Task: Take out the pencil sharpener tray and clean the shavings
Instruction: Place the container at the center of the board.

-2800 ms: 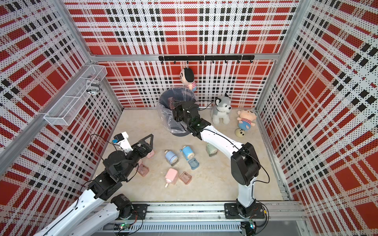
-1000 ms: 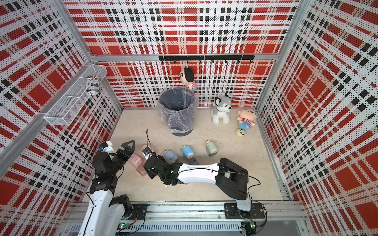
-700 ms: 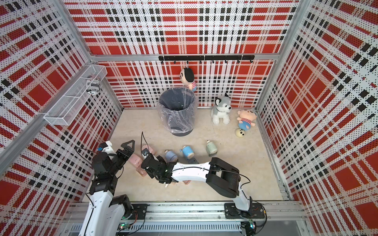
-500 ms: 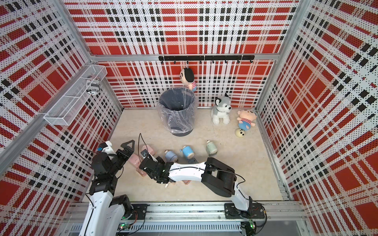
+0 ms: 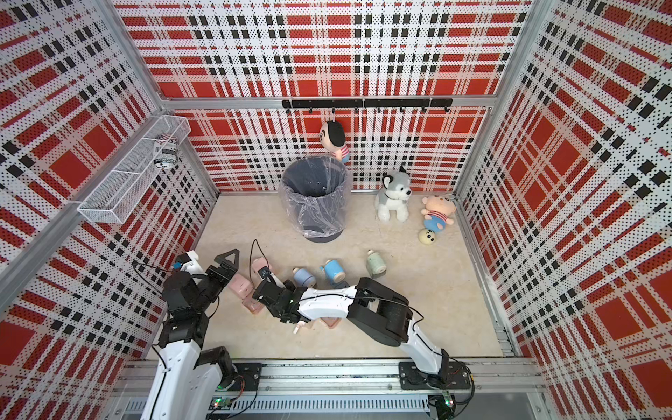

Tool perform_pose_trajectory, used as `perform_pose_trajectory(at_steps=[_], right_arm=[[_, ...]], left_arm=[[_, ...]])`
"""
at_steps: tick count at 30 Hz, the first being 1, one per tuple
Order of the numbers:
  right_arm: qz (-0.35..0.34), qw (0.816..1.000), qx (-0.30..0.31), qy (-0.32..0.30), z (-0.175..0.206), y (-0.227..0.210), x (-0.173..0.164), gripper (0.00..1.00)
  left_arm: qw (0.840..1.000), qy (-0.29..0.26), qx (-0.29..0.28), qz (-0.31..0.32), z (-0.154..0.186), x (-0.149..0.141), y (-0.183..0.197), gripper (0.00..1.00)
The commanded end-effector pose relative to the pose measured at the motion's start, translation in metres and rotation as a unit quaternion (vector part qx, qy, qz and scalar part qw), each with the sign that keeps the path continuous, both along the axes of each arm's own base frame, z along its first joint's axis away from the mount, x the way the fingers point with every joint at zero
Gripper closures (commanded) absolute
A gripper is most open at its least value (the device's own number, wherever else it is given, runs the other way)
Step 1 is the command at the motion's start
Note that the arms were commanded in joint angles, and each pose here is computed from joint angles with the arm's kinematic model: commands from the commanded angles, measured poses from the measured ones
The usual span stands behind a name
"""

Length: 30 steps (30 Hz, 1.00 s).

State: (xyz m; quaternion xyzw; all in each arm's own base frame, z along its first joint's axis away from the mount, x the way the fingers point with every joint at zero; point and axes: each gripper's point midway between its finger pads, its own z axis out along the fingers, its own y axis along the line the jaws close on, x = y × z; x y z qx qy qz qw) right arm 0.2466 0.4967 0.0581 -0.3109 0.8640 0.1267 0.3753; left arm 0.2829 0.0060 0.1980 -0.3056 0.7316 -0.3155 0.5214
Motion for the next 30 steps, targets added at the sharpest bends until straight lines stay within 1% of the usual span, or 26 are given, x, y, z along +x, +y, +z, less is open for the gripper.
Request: perform_pose_trajectory(at_steps=[1,13,18,27,30], right_arm=[[-0.006,1.0,0.004,0.019,-0.015,0.003,0.004,0.43],[-0.002,0.999,0.006,0.043,-0.032,0.008,0.007,0.37],[0.001,0.999,0.011,0.05,-0.032,0.009,0.006,0.34],[0.015,0.998,0.036,0.05,-0.007,0.012,0.002,0.18],[0.016,0.998,0.046,0.048,0.007,0.008,-0.001,0.09]], left_arm=[[1.0,-0.017,0.009,0.001,0.01,0.001,0.002,0.02],[1.0,-0.017,0.008,0.001,0.01,0.0,0.002,0.02],[1.0,-0.018,0.008,0.001,0.01,0.001,0.002,0.02],[1.0,-0.023,0.011,-0.004,0.016,0.0,0.0,0.02],[1.0,-0.019,0.0,-0.012,0.017,0.001,0.0,0.02]])
